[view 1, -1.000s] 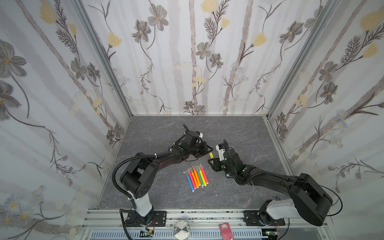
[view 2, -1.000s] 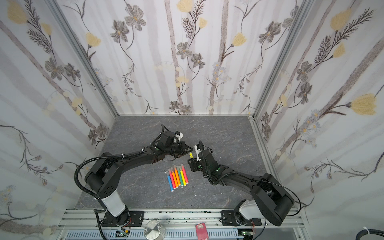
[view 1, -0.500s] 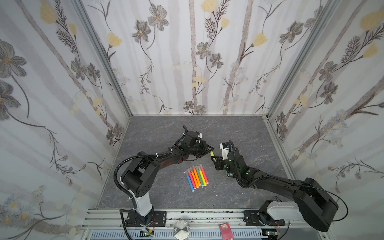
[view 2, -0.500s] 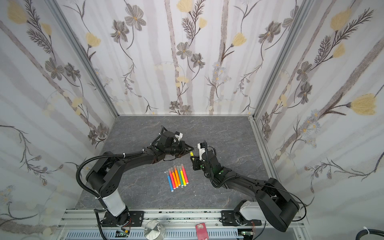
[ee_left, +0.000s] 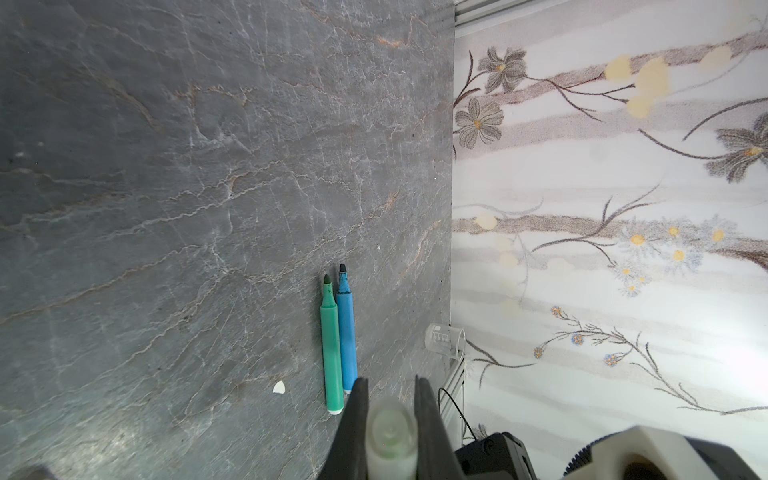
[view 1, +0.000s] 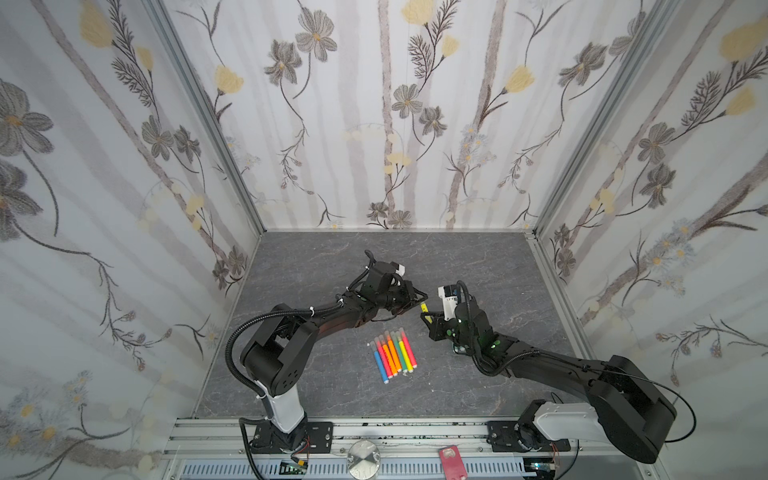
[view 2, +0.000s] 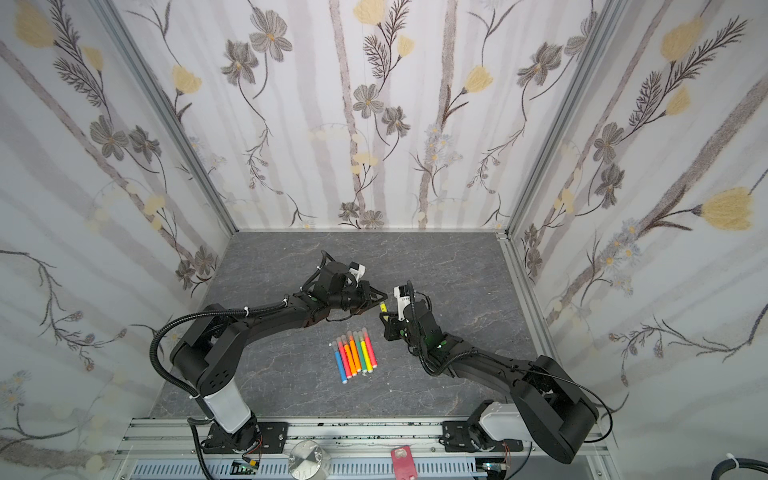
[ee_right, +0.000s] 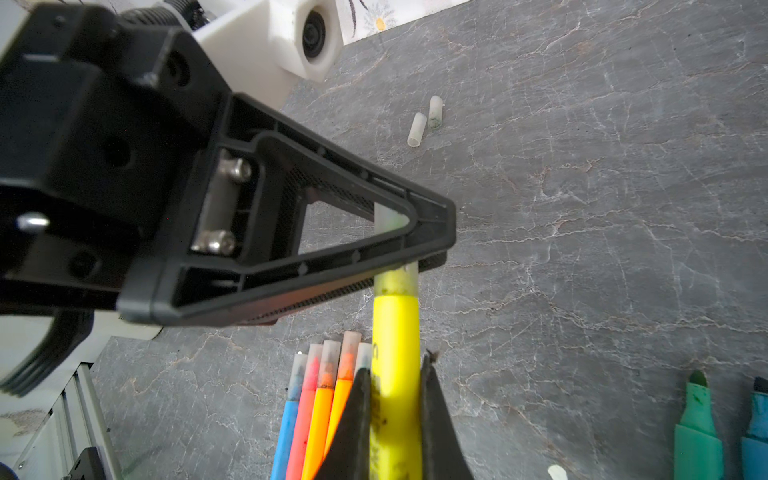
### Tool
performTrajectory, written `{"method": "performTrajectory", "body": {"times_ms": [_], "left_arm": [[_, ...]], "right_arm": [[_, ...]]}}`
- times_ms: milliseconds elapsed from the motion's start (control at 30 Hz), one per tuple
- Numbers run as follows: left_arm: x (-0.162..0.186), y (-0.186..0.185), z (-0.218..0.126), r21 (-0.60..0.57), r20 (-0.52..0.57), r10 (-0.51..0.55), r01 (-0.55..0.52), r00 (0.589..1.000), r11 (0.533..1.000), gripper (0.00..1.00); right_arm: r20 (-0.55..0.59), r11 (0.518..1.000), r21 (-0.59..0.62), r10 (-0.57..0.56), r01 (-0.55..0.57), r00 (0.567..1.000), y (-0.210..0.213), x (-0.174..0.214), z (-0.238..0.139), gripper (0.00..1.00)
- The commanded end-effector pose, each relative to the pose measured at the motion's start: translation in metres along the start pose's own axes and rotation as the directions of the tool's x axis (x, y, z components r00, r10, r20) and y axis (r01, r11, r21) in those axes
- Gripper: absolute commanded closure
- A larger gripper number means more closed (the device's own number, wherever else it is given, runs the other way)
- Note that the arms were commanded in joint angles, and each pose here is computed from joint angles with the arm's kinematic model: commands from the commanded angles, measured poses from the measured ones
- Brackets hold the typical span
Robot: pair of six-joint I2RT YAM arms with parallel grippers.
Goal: Open the pen caps
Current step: 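Pull the cap off with the left gripper away from the right gripper, then set the cap down with the left gripper while the right lays down the highlighter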
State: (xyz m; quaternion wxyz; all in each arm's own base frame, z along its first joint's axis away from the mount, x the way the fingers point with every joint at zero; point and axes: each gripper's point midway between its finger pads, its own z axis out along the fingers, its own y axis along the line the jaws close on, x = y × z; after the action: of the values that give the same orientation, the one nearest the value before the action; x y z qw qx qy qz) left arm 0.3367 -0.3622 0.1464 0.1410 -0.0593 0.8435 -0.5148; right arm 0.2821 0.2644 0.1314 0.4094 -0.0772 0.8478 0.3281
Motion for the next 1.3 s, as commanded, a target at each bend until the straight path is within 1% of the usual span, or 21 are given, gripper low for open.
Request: {"method": "performTrajectory", "body": {"times_ms": [0,300,467,567,733,867,900,967,1033,1133,1267], "left_arm": [[-0.011,-0.001,-0.001,-0.024,0.029,0.063,-0.062,0.998,0.998,1.0],[-0.054,0.02,-0.004,-0.125,0.076,0.117,-0.107,0.99,0.986,1.0],[-0.074,0.019,-0.008,-0.131,0.101,0.12,-0.107,0.988,0.986,1.0],[-0.084,0.014,-0.015,-0.127,0.117,0.126,-0.111,0.985,0.986,1.0],[-0.102,0.017,-0.045,-0.157,0.165,0.141,-0.115,0.976,0.981,1.0],[-0.113,0.033,-0.076,-0.214,0.202,0.155,-0.111,0.967,0.971,1.0],[-0.114,0.039,-0.084,-0.24,0.209,0.162,-0.11,0.964,0.964,1.0],[-0.115,0.052,-0.099,-0.286,0.217,0.174,-0.107,0.96,0.952,1.0],[-0.113,0.067,-0.111,-0.322,0.22,0.172,-0.095,0.96,0.942,1.0],[-0.108,0.082,-0.126,-0.334,0.232,0.157,-0.073,0.96,0.94,1.0],[-0.102,0.098,-0.138,-0.349,0.237,0.145,-0.055,0.961,0.935,1.0]], "right_arm": [[0.01,1.0,-0.011,-0.002,0.002,1.0,0.002,-0.002,-0.003,1.0],[0.003,1.0,0.0,0.02,-0.02,1.0,-0.004,0.011,-0.023,1.0],[-0.001,0.999,0.018,0.029,-0.029,1.0,-0.011,0.019,-0.034,1.0],[-0.013,0.998,0.052,0.03,-0.029,0.999,-0.019,0.024,-0.037,1.0],[-0.053,0.992,0.12,0.039,-0.033,0.998,-0.033,0.036,-0.034,1.0],[-0.096,0.984,0.176,0.04,-0.023,0.995,-0.042,0.047,-0.026,1.0],[-0.108,0.977,0.211,0.045,-0.021,0.993,-0.048,0.05,-0.024,1.0],[-0.124,0.959,0.283,0.051,-0.014,0.991,-0.059,0.054,-0.02,1.0],[-0.133,0.944,0.329,0.056,-0.009,0.99,-0.068,0.057,-0.016,1.0],[-0.137,0.928,0.373,0.059,-0.004,0.989,-0.075,0.058,-0.01,1.0],[-0.165,0.899,0.437,0.043,0.034,0.985,-0.084,0.059,-0.002,1.0]]}}
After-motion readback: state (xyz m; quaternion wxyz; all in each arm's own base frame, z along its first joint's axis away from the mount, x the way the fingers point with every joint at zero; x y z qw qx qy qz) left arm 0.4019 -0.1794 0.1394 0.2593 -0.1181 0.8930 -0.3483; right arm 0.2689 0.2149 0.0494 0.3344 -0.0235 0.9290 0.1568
